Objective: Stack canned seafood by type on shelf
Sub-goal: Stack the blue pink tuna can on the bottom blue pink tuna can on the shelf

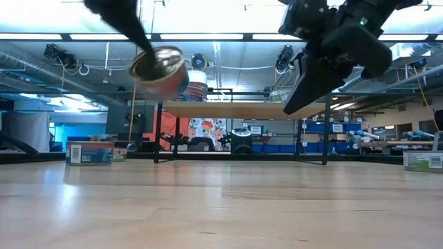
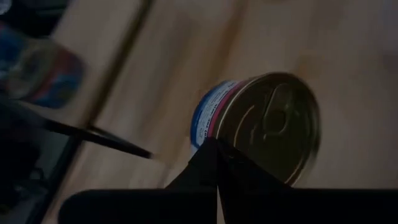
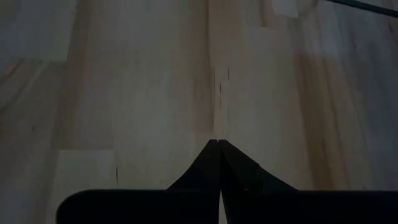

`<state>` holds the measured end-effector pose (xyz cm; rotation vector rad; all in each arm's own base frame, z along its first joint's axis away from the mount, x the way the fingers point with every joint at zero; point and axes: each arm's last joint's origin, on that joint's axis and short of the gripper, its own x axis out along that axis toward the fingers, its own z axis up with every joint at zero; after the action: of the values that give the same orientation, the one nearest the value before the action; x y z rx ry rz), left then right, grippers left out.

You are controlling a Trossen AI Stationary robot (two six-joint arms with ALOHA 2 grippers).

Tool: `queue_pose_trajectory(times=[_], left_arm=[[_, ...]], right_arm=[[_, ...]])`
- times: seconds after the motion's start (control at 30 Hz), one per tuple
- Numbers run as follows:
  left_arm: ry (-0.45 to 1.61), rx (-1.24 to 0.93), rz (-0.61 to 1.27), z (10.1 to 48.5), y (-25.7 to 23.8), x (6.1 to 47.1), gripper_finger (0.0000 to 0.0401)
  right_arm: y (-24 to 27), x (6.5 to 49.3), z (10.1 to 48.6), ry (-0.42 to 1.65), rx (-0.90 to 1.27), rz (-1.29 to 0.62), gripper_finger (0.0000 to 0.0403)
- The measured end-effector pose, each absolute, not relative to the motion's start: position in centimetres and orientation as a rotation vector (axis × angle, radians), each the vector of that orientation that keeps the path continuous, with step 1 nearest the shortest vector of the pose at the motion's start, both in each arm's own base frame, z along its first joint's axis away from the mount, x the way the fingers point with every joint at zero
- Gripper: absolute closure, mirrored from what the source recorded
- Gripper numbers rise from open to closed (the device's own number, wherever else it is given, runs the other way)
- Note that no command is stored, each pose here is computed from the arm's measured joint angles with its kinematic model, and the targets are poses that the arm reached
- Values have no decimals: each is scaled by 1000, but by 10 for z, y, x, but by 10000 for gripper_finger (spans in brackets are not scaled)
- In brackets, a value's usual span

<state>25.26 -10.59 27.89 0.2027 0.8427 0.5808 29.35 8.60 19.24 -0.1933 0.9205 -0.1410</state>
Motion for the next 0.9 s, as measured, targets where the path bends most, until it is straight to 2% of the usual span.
queue_pose_trajectory(times=[0.37,0.5,0.9], left_arm=[[789,135,792,345,-10,267,401],[771,96,798,362,24,271,401],[796,-57,807,371,114,256,401]], right_arm=[[85,290,182,904,-170,-148,394],[85,290,181,903,-166,-147,394],[85,290,181,905,-158,-132,394]])
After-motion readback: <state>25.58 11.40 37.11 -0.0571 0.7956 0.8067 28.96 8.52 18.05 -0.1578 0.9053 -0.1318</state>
